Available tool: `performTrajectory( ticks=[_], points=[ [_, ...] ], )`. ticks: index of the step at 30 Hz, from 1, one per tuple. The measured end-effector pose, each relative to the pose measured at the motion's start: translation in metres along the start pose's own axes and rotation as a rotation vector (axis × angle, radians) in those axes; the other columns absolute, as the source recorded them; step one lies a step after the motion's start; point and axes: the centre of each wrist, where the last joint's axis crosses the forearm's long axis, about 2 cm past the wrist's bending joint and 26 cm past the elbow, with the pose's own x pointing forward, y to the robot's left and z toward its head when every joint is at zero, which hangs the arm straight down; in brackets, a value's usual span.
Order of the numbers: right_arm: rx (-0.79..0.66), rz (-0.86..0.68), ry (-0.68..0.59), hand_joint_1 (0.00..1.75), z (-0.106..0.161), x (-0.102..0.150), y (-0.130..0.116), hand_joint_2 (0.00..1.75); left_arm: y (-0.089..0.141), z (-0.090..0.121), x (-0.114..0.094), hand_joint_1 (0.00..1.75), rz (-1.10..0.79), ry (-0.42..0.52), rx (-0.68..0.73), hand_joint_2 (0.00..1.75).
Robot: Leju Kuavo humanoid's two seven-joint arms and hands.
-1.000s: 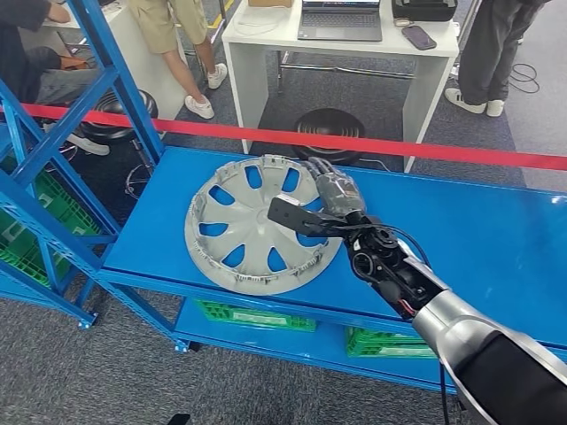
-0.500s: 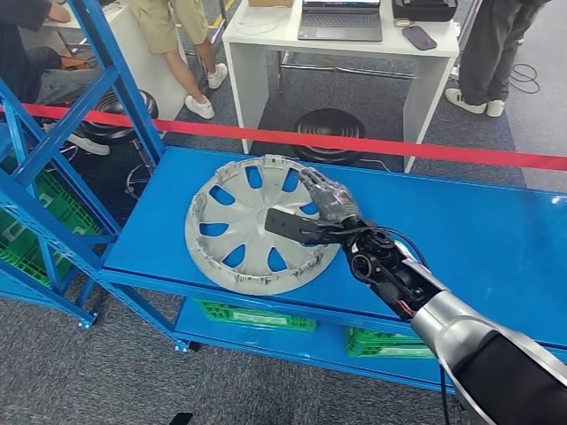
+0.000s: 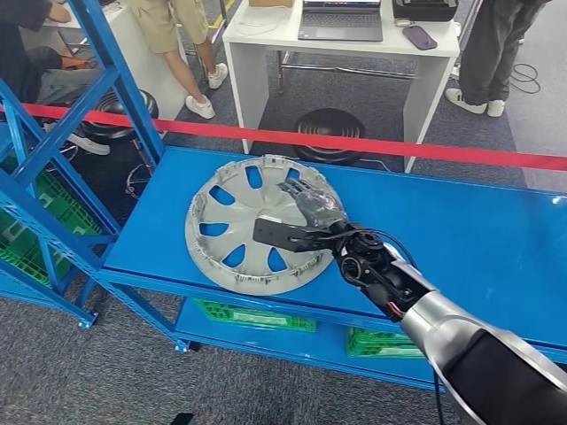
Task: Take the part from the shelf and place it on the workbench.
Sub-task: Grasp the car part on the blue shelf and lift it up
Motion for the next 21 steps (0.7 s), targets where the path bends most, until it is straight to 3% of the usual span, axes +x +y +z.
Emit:
performTrajectory(
  ticks=[5,13,21],
  points=[
    [0.006,-0.019,-0.053,0.0,-0.003,0.004,0.003,1.75,-0.002,0.0,-0.001,0.0,-0.001,0.005,-0.006,0.0],
    [0.071,-0.19,-0.232,0.0,-0.006,0.023,0.002,1.75,-0.003,0.0,-0.001,0.0,0.0,0.005,-0.014,0.0],
    [0.07,-0.227,-0.268,0.0,-0.007,0.037,-0.001,1.75,-0.007,0.0,-0.001,0.0,0.004,0.007,-0.012,0.0]
  ],
)
